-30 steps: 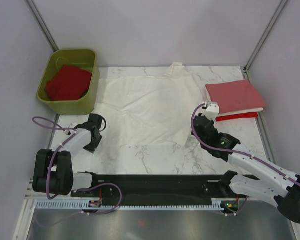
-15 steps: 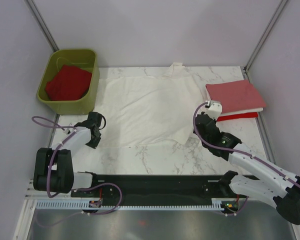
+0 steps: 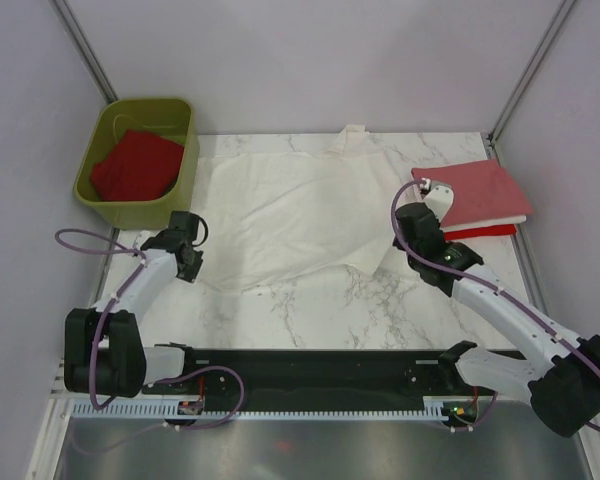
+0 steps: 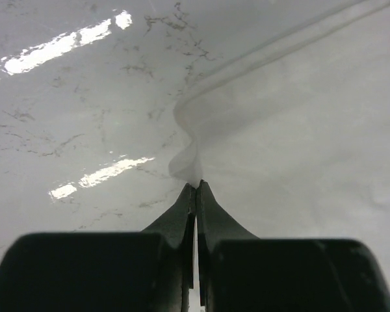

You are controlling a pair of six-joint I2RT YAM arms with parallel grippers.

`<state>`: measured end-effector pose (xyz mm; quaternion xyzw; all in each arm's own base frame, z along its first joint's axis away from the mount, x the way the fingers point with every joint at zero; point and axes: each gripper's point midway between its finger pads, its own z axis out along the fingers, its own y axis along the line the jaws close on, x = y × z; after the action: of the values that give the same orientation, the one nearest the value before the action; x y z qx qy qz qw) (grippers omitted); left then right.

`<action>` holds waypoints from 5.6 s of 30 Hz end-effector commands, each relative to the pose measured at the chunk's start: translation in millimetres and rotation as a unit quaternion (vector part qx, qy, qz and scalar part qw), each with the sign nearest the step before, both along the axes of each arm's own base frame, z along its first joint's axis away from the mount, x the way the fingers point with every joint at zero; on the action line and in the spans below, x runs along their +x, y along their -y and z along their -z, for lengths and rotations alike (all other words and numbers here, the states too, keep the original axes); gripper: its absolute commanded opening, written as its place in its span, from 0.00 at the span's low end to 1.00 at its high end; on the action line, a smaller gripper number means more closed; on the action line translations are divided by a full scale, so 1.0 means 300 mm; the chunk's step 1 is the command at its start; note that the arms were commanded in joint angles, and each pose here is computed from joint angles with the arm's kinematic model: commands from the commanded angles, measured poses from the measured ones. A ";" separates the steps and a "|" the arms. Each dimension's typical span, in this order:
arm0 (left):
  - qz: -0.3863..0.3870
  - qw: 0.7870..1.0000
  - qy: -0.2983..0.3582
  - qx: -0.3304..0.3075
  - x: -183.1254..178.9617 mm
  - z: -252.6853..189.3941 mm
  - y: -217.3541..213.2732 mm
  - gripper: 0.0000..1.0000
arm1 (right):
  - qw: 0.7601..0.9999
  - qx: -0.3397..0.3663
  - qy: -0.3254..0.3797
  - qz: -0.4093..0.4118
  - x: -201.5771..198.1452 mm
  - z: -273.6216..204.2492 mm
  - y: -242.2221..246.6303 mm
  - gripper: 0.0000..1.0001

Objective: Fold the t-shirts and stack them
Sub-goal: Fold the tshirt

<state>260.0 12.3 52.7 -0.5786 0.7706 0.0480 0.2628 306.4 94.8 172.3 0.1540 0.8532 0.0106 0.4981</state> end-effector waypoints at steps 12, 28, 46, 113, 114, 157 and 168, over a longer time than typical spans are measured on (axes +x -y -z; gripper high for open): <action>-0.036 0.995 0.090 -0.034 0.222 -0.226 0.024 0.02 | 0.999 -0.014 -0.024 0.037 0.157 -0.029 0.034 0.00; -0.095 0.991 0.069 -0.066 0.333 -0.155 0.006 0.02 | 0.996 -0.027 -0.040 0.079 0.344 -0.002 0.039 0.00; -0.137 0.982 0.097 -0.088 0.428 -0.147 -0.022 0.02 | 0.993 -0.022 -0.018 0.117 0.466 -0.016 0.063 0.00; -0.049 0.979 0.103 -0.166 0.372 -0.097 0.058 0.65 | 0.995 0.081 -0.058 0.024 0.255 0.151 0.001 0.56; -0.049 0.981 0.093 -0.163 0.347 -0.084 0.056 0.65 | 0.995 0.079 -0.059 0.022 0.253 0.151 0.000 0.56; 0.035 0.977 0.166 -0.130 0.158 0.018 0.090 0.77 | 0.962 0.238 -0.083 0.106 0.145 0.471 0.174 0.56; 0.010 0.982 0.153 -0.111 0.150 0.033 0.058 0.75 | 0.956 0.207 -0.111 0.174 0.126 0.528 0.266 0.00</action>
<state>294.0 -13.6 33.9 -0.5914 0.7392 -0.1408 0.2898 351.7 32.2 19.0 0.3765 0.8432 0.1271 0.3620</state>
